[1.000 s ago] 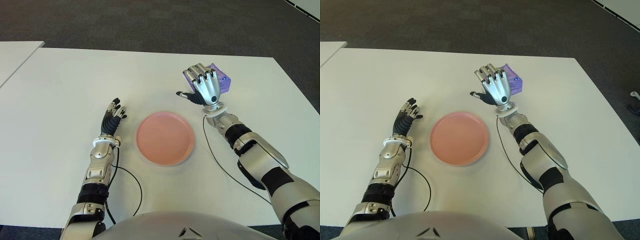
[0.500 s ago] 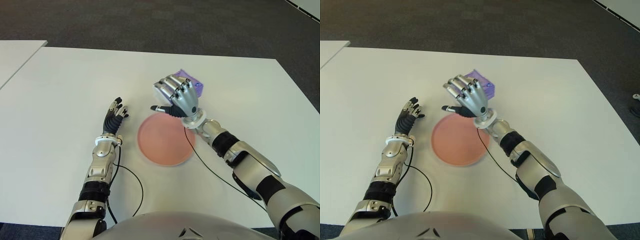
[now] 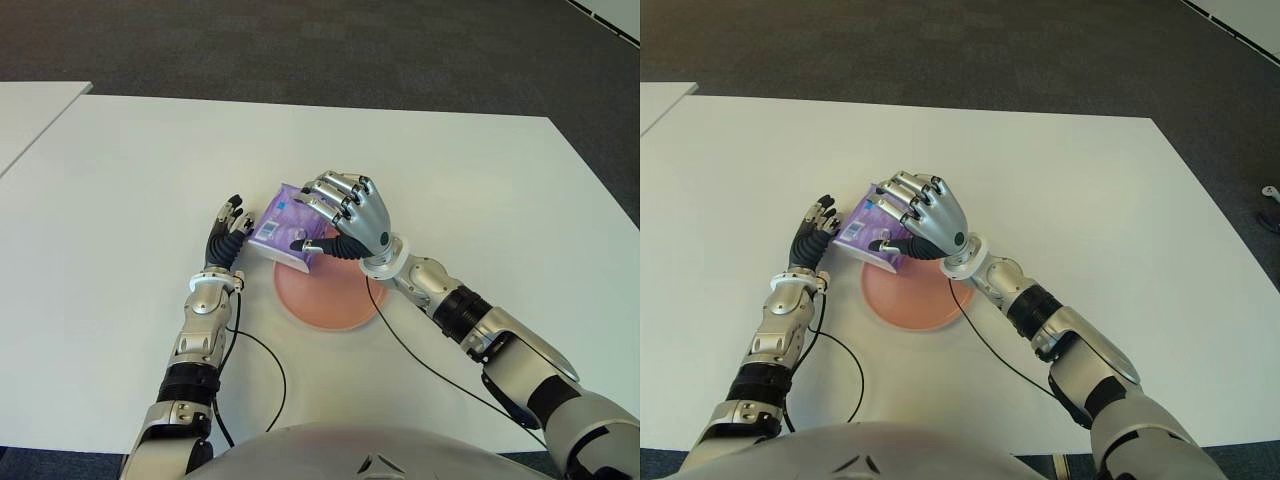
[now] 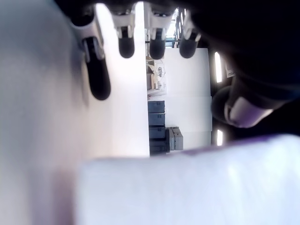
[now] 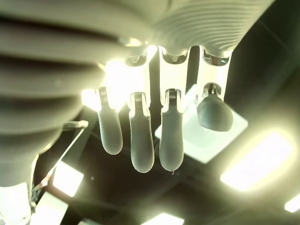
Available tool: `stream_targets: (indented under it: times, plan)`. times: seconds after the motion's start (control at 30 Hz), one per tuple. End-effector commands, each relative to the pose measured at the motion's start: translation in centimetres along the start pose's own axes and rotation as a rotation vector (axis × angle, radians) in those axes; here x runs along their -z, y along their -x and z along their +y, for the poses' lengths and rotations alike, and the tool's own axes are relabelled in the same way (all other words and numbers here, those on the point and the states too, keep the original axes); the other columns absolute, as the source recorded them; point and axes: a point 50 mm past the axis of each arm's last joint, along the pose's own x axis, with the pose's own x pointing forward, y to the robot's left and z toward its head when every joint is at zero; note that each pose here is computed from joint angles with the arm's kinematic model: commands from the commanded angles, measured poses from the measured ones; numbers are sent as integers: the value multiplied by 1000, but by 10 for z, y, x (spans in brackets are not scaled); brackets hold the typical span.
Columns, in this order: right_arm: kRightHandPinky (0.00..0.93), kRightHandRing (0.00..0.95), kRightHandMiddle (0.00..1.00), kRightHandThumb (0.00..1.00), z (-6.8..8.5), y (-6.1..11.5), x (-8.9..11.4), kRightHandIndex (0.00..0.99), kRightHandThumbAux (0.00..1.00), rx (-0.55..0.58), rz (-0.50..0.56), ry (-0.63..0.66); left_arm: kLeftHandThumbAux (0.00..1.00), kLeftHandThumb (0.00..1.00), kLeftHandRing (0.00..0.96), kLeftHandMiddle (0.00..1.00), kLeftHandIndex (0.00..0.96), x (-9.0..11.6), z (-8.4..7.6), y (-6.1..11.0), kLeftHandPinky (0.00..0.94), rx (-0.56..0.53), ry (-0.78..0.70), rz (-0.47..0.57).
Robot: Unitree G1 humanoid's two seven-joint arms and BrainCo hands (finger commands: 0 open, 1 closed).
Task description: Put the tissue paper into the plate.
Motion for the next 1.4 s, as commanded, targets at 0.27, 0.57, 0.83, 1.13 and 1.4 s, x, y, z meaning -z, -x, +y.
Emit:
stream_targets:
  times: [0.27,0.57,0.83,1.13,1.4]
  plan:
    - [776,526,507,951,-1,-4,-15,384,659,-78,8,-54,561,0,0,25,50,30,-1,8,21,-22,66,145]
    - [799,532,509,951,2,5,-22,381,659,-138,12,-60,572,0,0,19,47,29,0,9,1,-19,62,120]
    - [793,529,507,951,5,12,-21,381,659,-147,27,-36,539,0,0,1,22,29,2,10,0,-10,14,129]
    - [782,523,505,951,7,17,-19,383,659,-149,47,-16,526,0,0,3,6,28,3,10,0,-1,15,130]
    - [795,524,505,950,7,22,-15,379,660,-163,71,-8,521,0,0,6,0,28,4,10,0,7,23,130]
